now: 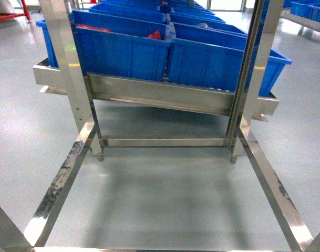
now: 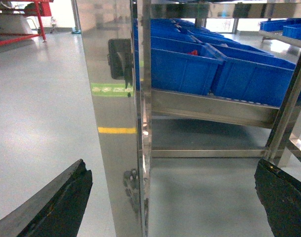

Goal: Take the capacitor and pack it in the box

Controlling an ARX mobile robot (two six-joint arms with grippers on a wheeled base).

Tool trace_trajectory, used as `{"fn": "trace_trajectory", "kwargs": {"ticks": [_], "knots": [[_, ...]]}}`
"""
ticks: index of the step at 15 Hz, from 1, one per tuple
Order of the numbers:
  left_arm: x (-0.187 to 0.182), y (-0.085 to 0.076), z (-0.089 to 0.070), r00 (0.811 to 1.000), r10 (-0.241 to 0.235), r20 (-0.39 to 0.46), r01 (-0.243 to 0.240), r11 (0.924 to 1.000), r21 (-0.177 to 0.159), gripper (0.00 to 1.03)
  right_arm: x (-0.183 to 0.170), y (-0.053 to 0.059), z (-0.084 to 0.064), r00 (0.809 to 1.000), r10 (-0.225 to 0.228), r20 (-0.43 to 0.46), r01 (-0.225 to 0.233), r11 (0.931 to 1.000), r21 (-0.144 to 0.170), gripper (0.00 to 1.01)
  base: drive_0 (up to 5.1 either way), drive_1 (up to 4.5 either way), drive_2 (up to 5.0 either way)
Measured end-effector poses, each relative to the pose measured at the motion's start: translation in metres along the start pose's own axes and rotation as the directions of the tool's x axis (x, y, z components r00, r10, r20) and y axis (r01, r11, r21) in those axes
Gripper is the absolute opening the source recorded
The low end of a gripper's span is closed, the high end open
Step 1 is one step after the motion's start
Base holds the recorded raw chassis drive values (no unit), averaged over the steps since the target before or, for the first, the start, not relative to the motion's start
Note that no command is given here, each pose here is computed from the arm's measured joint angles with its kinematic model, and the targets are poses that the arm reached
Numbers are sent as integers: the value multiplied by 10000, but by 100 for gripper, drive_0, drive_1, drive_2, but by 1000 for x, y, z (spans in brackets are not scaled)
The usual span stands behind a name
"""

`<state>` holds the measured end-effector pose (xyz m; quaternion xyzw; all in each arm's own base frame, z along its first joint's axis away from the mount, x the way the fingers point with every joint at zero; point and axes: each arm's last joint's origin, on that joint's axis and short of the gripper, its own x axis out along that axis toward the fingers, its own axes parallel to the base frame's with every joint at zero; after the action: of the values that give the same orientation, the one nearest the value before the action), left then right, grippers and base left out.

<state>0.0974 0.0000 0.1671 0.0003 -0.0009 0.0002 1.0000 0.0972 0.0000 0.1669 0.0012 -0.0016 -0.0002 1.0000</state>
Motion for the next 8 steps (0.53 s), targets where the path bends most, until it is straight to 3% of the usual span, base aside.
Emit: {"fn": "trace_trajectory", "kwargs": {"ticks": [8], "knots": [[0, 0, 0, 10000, 0, 0, 0, 10000, 0, 98, 0, 0, 0, 10000, -4, 0, 4, 10000, 0, 98, 0, 0, 0]]}}
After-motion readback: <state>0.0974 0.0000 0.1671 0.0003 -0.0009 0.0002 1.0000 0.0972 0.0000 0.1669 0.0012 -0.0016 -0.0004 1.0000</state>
